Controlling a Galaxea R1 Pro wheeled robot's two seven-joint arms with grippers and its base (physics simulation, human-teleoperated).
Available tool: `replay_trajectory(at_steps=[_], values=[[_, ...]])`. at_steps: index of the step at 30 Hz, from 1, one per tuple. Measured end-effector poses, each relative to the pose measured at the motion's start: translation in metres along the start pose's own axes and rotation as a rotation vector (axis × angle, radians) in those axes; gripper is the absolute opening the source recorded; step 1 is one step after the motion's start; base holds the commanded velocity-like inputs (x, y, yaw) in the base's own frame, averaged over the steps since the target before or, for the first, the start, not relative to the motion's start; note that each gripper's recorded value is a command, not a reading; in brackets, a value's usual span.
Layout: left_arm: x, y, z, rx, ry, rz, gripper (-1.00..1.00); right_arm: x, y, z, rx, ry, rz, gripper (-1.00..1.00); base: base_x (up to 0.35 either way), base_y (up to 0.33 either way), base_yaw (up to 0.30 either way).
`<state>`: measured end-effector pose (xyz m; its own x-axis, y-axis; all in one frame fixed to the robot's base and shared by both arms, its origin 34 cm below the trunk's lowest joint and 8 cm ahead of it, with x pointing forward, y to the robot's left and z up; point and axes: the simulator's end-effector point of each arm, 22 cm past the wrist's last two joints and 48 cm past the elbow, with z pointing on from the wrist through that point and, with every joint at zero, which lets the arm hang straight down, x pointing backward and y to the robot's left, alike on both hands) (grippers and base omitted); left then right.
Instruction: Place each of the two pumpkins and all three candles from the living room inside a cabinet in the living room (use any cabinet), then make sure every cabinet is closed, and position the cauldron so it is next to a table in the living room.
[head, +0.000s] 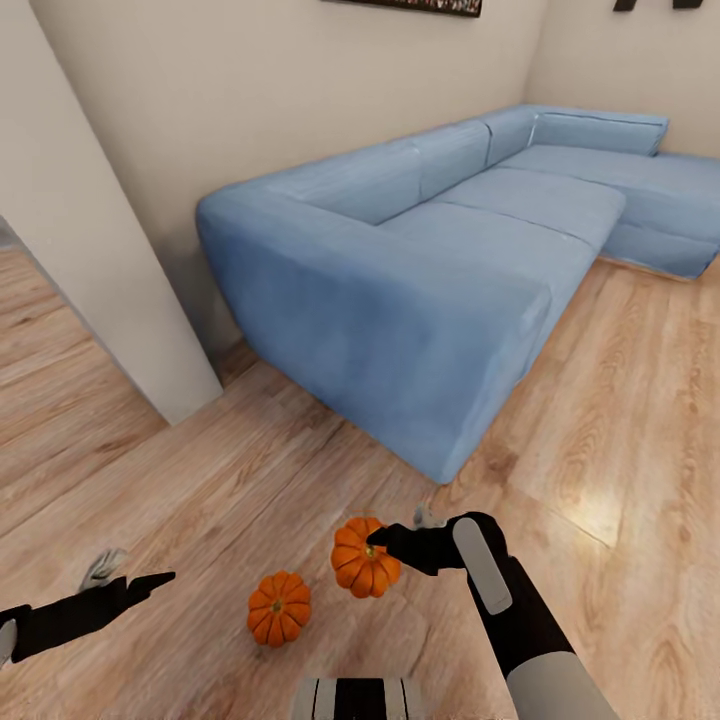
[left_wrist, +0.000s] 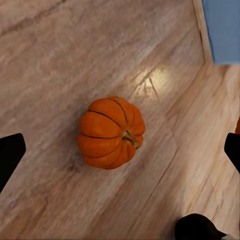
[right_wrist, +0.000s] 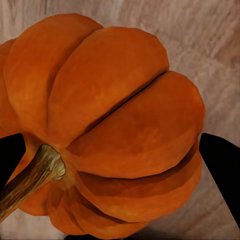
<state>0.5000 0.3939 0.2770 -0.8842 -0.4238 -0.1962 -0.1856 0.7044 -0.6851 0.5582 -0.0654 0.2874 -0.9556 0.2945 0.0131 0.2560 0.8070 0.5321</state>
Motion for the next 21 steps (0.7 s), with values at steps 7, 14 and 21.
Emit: replay_trajectory(at_steps=[7,14,21], values=[[0.057,-0.015,0.069,-0.007,0.064,0.024,1.00,-0.048,0.056,-0.049,-0.169,-0.164,-0.090,-1.00,0.000,0.000,0.000],[0.097,-0.038,0.114,0.013,0.130,0.025,1.00,-0.048,0.052,-0.045,-0.176,-0.165,-0.090,-1.00,0.000,0.000,0.000],[0.091,-0.039,0.124,0.019,0.129,0.025,1.00,-0.043,0.043,-0.032,-0.167,-0.142,-0.076,-1.00,0.000,0.000,0.000]])
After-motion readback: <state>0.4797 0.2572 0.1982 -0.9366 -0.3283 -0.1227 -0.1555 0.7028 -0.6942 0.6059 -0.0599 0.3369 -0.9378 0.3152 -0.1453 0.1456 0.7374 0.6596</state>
